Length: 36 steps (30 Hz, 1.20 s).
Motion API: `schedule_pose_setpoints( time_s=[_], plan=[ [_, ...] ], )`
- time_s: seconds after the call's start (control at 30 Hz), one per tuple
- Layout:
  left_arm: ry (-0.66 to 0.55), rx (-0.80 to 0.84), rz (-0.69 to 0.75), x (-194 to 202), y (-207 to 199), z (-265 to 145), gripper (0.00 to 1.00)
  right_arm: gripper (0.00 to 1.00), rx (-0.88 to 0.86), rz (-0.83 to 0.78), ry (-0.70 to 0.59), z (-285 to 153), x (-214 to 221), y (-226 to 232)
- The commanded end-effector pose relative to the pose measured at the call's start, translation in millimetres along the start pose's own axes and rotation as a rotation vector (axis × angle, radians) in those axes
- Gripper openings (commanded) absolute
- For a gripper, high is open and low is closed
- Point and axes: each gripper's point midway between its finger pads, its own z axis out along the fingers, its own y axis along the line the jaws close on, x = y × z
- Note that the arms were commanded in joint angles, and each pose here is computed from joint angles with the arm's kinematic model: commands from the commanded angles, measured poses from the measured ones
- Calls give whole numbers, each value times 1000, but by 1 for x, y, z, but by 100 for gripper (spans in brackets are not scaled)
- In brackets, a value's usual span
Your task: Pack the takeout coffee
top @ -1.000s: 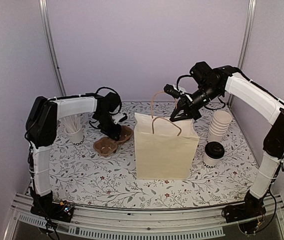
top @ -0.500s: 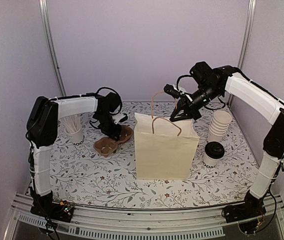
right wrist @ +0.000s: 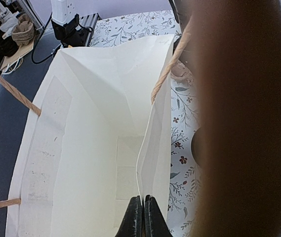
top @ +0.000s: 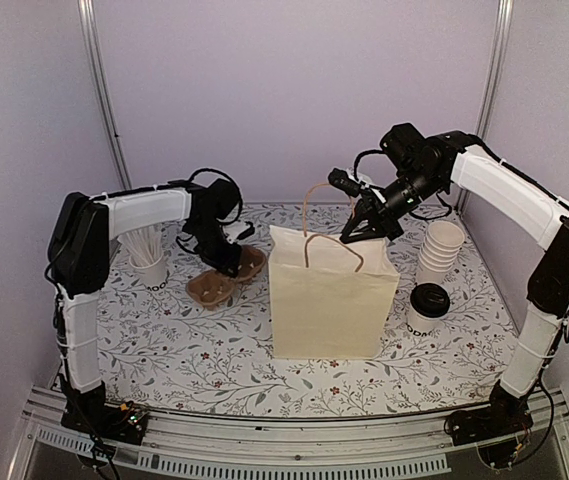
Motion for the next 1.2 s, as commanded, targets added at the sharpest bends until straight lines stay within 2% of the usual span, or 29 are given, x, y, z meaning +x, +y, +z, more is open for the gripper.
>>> schedule_pose_setpoints(
  time_s=[0.0, 0.13, 0.3, 0.5, 0.7, 0.9, 1.17],
  plan=[
    [-82, -18, -11, -8, 0, -42, 30, 0, -2, 17, 6, -1, 2, 2],
    [-136, -34, -18, -10, 0, -70, 30, 0, -3, 14, 3, -1, 1, 2],
    [-289, -35, -24, -27, -5, -130, 31, 0, -6, 9, -12, -3, -4, 3],
    [-592, 0, 66, -56, -36, -232, 31, 0, -34, -2, -21, 4, -13, 10],
    [-956, 123, 155, -61, -80, -338, 35, 0, -102, -9, -52, 9, -29, 22],
    [-1152, 313, 275, -41, -127, -386, 36, 0, -142, -34, -74, 18, -43, 28],
    [-1254, 541, 373, -31, -170, -401, 34, 1, -206, -36, -104, 32, -59, 27]
  ],
)
